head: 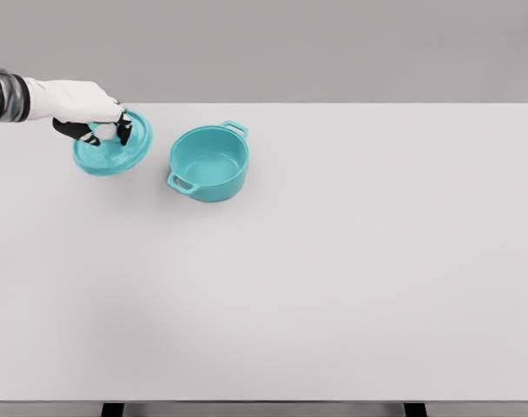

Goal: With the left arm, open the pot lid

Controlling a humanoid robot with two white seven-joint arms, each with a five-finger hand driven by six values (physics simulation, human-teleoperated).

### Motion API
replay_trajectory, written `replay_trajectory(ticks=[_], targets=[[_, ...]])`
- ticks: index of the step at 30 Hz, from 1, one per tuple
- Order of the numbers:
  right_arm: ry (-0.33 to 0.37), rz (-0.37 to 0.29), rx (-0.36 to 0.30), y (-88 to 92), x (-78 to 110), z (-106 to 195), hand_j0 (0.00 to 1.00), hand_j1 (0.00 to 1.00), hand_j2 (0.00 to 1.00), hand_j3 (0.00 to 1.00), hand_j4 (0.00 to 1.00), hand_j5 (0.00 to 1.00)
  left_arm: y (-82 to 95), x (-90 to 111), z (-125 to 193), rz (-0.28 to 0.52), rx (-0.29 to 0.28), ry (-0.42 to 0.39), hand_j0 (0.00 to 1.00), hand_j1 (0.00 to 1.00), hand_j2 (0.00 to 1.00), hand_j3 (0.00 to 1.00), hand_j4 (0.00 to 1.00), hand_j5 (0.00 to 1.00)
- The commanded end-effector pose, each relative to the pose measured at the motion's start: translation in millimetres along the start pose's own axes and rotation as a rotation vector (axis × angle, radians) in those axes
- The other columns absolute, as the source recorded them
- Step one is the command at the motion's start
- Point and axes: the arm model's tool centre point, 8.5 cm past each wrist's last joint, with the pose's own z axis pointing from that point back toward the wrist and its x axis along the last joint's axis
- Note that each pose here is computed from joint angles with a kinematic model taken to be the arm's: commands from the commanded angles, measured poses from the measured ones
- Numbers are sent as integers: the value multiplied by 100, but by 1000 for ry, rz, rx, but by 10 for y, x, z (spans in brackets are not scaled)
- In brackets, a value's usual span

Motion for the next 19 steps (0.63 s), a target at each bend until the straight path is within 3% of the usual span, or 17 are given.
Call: replay_trajectory(ticks=[1,3,4,10,12,13,14,15,16,19], targets=[[0,0,0,-1,-1,0,100,100,100,100,100,100,-19,-29,35,7,-1,9,69,69,69,69,69,69],[0,0,0,-1,-1,0,100,100,100,100,100,100,-36,-17,15,11,-2,4,85,85,85,85,85,85],[0,0,0,-1,-1,0,100,100,100,100,100,100,-47,-18,12,13,-4,4,99,99,99,99,99,99],[0,0,0,-1,-1,0,100,100,100,100,100,100,-45,-37,39,22,3,7,100,100,100,100,100,100],[0,0,0,-1,-1,0,100,100,100,100,100,100,-184,-143,92,78,-6,25,100,100,100,100,100,100],[0,0,0,-1,-1,0,100,100,100,100,100,100,-341,-338,244,184,10,57,100,100,100,100,100,100],[0,0,0,-1,-1,0,100,100,100,100,100,100,-468,-442,313,304,52,55,100,100,100,100,100,100],[0,0,0,-1,-1,0,100,100,100,100,100,100,-604,-486,325,371,60,58,100,100,100,100,100,100],[0,0,0,-1,-1,0,100,100,100,100,100,100,-686,-547,358,405,59,77,100,100,100,100,100,100],[0,0,0,-1,-1,0,100,100,100,100,100,100,-700,-559,370,409,58,81,100,100,100,100,100,100]])
